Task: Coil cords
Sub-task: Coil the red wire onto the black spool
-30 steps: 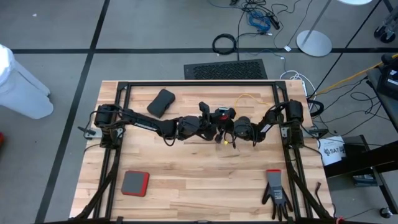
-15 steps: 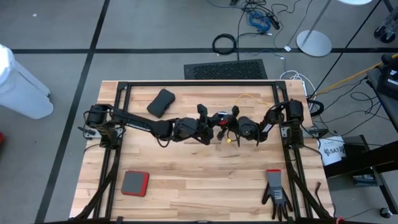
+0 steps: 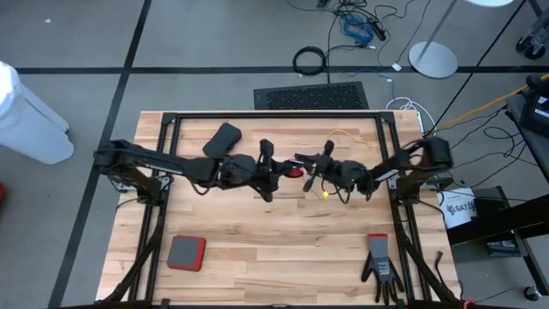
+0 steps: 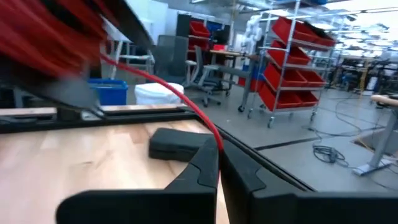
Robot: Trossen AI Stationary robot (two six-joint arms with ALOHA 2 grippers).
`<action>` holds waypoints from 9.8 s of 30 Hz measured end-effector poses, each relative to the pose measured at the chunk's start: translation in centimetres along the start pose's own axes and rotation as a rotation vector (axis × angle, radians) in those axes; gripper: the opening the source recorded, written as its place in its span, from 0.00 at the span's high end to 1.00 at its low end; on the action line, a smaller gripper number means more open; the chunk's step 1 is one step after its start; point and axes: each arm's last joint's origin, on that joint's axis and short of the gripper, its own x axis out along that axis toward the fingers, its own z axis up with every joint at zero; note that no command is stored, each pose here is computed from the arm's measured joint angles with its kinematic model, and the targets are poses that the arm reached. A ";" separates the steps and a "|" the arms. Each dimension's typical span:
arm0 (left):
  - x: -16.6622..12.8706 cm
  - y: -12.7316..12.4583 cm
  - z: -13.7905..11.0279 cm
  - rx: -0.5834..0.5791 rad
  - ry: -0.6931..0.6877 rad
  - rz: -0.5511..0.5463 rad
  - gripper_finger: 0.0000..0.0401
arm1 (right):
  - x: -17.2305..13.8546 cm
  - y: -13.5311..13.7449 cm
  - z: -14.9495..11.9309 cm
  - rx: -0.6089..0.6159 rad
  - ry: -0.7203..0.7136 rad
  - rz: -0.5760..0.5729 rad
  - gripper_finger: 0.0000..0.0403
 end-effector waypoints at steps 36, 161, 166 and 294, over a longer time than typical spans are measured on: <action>3.2 2.7 -0.8 0.141 0.081 0.550 1.00 | 1.2 3.5 13.3 -0.056 0.064 -0.166 1.00; -4.3 4.6 -0.1 -0.316 -0.239 -0.213 1.00 | 3.5 10.2 3.4 -0.224 0.161 0.327 0.72; -4.3 4.6 -0.1 -0.316 -0.241 -0.219 1.00 | 3.3 10.5 3.5 -0.205 0.155 0.333 0.72; 4.7 1.1 -4.3 -0.273 0.112 0.183 1.00 | 2.7 8.4 6.0 -0.255 0.168 -0.336 1.00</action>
